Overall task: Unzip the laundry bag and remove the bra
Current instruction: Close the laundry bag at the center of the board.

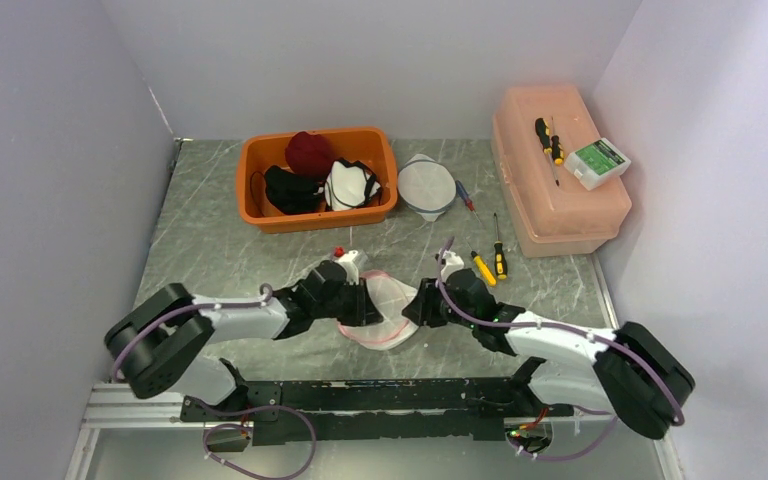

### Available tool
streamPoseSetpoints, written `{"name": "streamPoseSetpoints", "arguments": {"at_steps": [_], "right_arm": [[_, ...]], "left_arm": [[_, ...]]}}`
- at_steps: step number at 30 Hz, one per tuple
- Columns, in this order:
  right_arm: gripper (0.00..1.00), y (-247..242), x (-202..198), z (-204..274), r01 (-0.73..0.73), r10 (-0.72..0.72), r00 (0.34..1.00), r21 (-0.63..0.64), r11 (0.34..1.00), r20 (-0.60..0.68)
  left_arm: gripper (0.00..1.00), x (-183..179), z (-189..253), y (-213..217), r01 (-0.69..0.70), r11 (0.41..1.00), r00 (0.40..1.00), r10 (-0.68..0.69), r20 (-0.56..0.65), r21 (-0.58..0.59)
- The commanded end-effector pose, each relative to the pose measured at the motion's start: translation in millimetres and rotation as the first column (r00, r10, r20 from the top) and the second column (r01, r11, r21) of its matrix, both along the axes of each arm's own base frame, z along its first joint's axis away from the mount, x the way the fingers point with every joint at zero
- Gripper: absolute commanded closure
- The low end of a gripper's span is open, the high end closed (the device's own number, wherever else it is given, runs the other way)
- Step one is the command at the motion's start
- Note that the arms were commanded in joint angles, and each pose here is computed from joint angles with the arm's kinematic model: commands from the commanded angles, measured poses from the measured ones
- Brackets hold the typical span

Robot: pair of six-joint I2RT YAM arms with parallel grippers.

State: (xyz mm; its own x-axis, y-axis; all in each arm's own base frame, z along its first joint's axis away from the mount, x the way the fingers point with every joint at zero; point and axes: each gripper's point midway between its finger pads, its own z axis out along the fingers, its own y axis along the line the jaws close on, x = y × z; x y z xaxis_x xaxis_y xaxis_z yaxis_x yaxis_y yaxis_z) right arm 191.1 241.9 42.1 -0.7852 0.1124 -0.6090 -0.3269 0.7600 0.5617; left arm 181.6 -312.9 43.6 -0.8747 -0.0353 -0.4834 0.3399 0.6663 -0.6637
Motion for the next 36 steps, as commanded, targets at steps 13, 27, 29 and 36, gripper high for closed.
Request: {"name": "streamPoseSetpoints", "arguments": {"at_steps": [13,27,29,36], "right_arm": [[0.29,-23,5,75,0.047,-0.057,0.992,0.096,0.994,0.11],[0.38,12,-8,61,-0.008,0.021,0.999,0.292,0.956,-0.042],[0.37,10,-7,60,0.0,0.013,0.999,0.284,0.959,-0.043],[0.37,6,-9,47,0.013,0.003,0.998,0.256,0.967,-0.061]], "left_arm": [[0.29,16,89,81,-0.281,0.956,0.945,0.261,0.198,0.08],[0.27,20,41,92,-0.34,0.94,0.939,0.339,-0.051,-0.013],[0.26,20,33,99,-0.369,0.93,0.927,0.368,-0.072,0.008],[0.26,25,13,97,-0.358,0.934,0.925,0.357,-0.127,0.018]]}}
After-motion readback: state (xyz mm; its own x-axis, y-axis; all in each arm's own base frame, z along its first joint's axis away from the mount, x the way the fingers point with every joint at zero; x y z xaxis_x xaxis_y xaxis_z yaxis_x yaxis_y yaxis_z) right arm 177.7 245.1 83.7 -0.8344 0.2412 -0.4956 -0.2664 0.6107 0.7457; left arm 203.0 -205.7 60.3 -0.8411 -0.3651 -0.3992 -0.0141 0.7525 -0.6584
